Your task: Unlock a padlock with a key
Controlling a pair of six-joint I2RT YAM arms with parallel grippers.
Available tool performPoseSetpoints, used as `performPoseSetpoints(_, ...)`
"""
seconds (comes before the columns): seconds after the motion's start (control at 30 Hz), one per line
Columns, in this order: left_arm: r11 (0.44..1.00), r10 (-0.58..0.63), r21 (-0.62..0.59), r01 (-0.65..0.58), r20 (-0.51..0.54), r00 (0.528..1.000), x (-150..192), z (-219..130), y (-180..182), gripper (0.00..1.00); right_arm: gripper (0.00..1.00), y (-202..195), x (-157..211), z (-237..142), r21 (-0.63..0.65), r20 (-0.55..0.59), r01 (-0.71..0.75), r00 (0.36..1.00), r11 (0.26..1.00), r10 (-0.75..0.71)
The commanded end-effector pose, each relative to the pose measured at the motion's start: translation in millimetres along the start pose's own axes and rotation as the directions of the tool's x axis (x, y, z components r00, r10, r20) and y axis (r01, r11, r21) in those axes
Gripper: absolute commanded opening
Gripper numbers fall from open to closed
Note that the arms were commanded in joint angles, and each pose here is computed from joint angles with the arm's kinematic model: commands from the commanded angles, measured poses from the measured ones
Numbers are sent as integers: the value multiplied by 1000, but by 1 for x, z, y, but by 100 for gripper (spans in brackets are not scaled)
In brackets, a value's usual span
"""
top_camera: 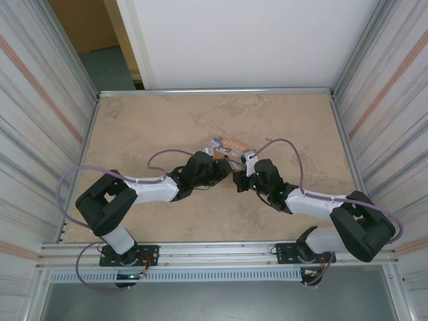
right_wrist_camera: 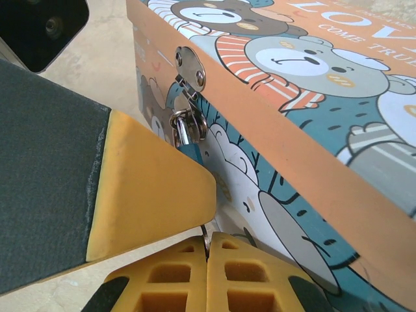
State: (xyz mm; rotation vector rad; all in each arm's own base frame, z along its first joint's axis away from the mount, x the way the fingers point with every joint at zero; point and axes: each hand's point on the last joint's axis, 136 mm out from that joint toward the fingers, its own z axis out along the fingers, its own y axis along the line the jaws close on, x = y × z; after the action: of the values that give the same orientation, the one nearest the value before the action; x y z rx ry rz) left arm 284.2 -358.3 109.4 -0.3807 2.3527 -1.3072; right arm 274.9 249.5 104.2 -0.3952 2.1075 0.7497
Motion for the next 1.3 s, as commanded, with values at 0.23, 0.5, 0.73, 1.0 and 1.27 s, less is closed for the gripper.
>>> performPoseSetpoints(0.23,1000,2,-13,-6,-246,969,73,0,15,26,0,37,-55,-3,-150,224,50,974,987,-15)
performPoseSetpoints(0.5,1000,-11,-30,4,-242,970,73,5,26,29,0,12,-6,8,-88,116,-1,993,996,11)
performPoseSetpoints(0.73,1000,-22,-10,20,-222,975,67,1,29,38,0,-4,27,15,-55,43,-37,998,998,39)
performPoseSetpoints(1.0,999,46,13,-45,-166,985,51,-23,21,54,0,-5,38,21,-60,5,-60,998,996,61)
performPoseSetpoints(1.27,999,39,3,-39,-30,999,26,-60,37,58,0,0,38,19,-73,-27,-124,992,990,122)
